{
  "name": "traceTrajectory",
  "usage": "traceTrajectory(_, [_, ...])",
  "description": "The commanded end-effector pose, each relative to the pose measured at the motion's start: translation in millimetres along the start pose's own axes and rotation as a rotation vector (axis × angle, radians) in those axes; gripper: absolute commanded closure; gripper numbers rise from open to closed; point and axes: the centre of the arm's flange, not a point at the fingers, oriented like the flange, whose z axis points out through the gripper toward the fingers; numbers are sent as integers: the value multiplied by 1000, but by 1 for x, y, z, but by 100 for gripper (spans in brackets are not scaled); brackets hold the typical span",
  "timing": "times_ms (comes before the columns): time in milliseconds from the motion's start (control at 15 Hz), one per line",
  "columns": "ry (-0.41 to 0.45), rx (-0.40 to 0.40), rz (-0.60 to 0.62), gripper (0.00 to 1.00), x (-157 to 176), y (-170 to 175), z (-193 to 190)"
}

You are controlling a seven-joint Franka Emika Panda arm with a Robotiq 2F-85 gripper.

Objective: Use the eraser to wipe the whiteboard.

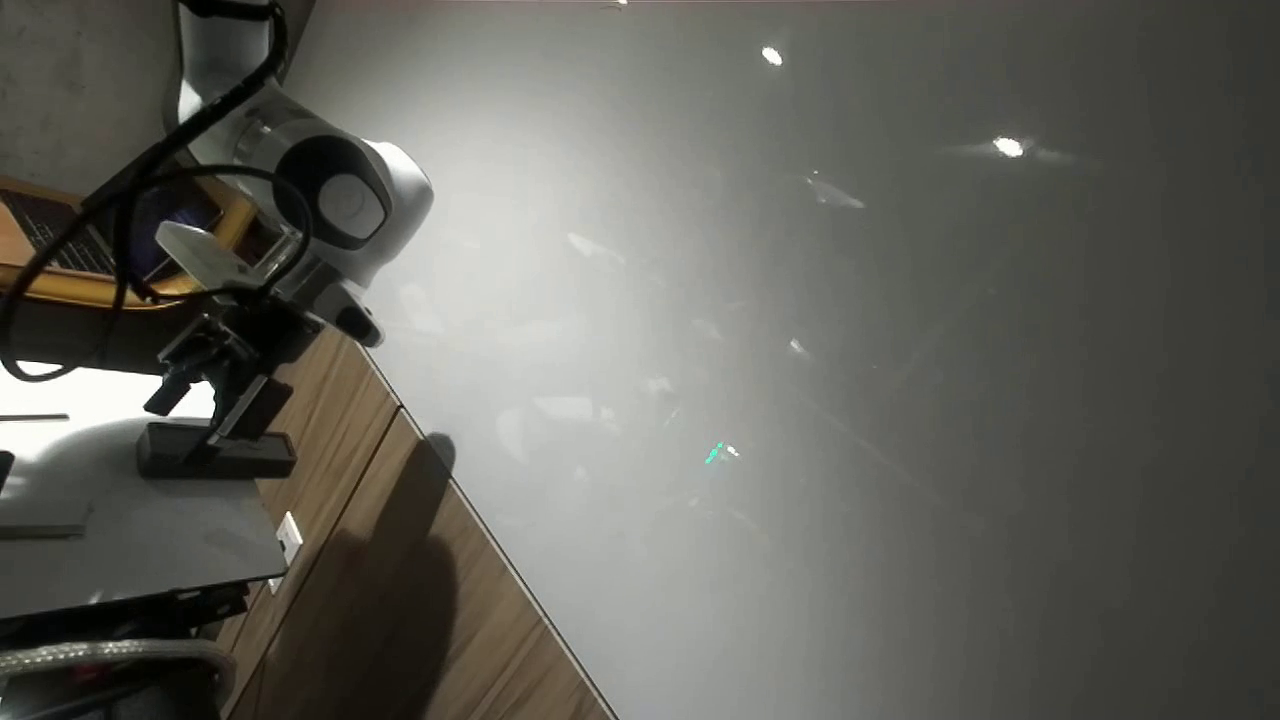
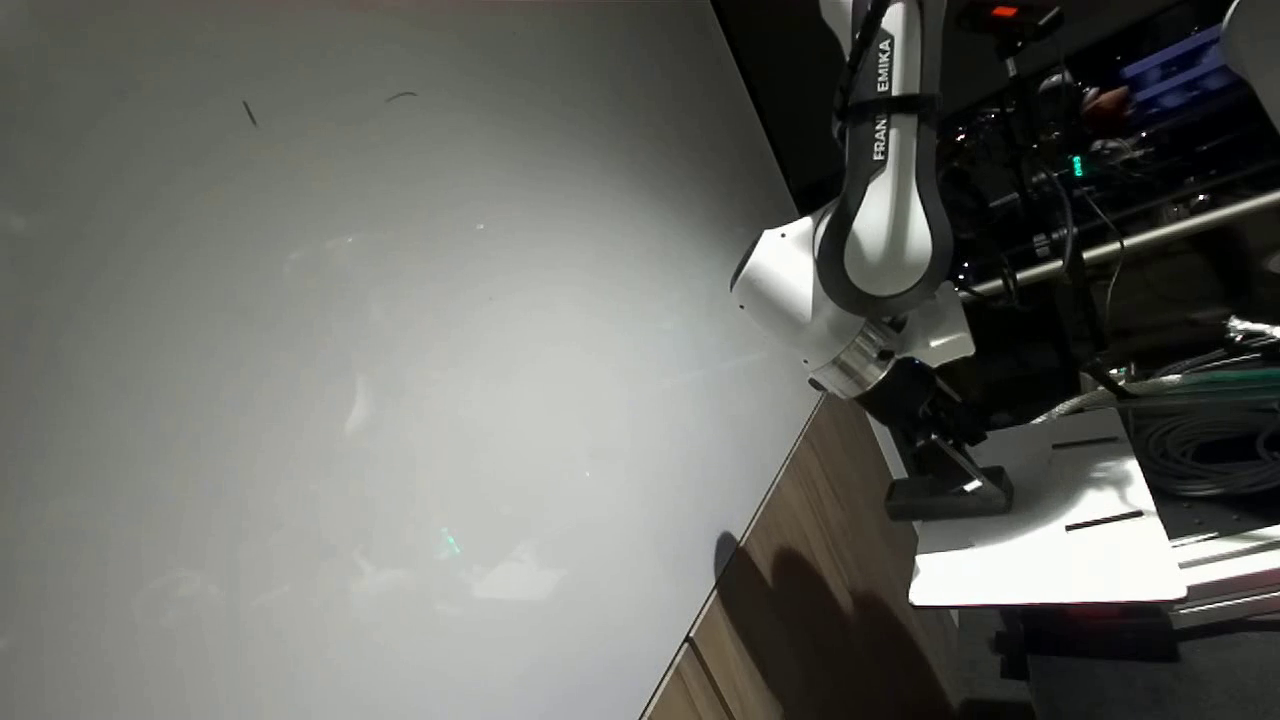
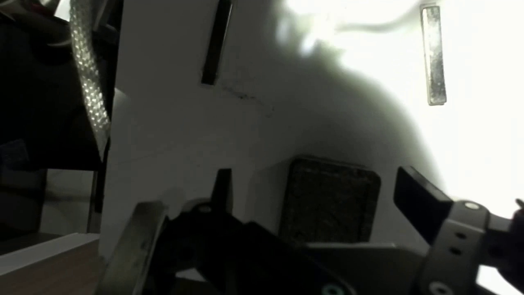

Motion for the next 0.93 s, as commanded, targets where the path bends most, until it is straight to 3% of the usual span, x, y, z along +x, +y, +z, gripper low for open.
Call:
traceTrajectory(0, [57,-10,12,0,-27,3,-51])
traceTrajectory(133, [103,-5,18,0,-36,10,-77])
traceTrajectory(667, [537,57,58,0,-75,19,-175])
traceTrajectory(867, [609,58,49,0,-86,12,-192])
